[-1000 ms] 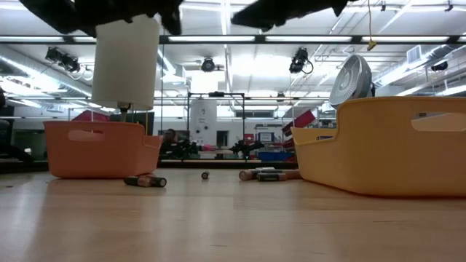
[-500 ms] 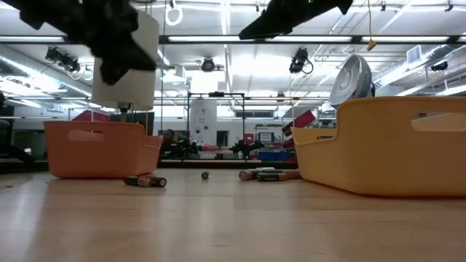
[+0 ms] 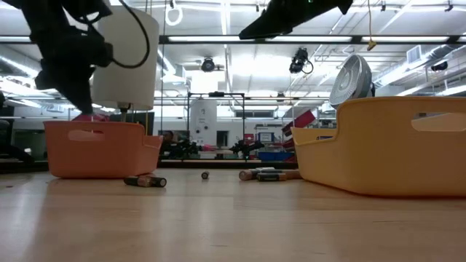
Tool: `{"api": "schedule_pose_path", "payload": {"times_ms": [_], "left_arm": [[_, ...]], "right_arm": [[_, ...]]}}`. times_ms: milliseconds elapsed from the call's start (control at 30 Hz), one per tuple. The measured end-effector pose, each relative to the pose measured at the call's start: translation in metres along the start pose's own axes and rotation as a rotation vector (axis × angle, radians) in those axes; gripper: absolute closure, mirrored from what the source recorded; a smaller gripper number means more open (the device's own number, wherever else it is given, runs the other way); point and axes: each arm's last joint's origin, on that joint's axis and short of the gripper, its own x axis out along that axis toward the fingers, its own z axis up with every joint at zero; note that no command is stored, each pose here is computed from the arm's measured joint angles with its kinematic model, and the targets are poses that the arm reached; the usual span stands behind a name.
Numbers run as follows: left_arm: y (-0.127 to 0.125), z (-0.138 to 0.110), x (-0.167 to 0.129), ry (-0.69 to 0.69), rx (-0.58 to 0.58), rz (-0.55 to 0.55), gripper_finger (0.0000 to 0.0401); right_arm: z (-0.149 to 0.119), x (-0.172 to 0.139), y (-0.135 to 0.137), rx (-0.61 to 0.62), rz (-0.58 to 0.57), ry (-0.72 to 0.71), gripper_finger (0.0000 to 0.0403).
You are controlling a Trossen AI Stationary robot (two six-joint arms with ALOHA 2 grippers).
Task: Sort batteries
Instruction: Put the silver battery into the orange bin
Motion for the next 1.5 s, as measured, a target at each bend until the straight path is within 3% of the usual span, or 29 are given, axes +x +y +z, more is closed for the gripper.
{"api": "schedule_pose_path", "payload": {"times_ms": [333, 967, 1167, 1333, 1500], "left_arm": [[-0.010, 0.003, 0.016, 0.072, 0.015, 0.039, 0.0373], [-0.014, 0.005, 0.021, 0.077, 0.017, 0.047, 0.0296], [-0.023, 0.014, 0.022, -0.019, 0.054, -0.040, 0.0296], [-0.035, 0.024, 0.019, -0.143, 0.171, -0.152, 0.0295], [-0.045, 0.035, 0.015, -0.284, 0.283, -0.241, 0.0295]], "right_arm": [[0.001, 0.000, -0.001, 0.000, -0.006, -0.013, 0.0290], [-0.003, 0.000, 0.001, 0.017, 0.015, 0.033, 0.0290], [-0.009, 0.000, 0.002, 0.063, -0.044, 0.117, 0.0290], [-0.029, 0.014, 0.005, 0.066, -0.126, 0.312, 0.0290], [-0.057, 0.043, 0.011, 0.099, -0.087, 0.457, 0.0290]]}}
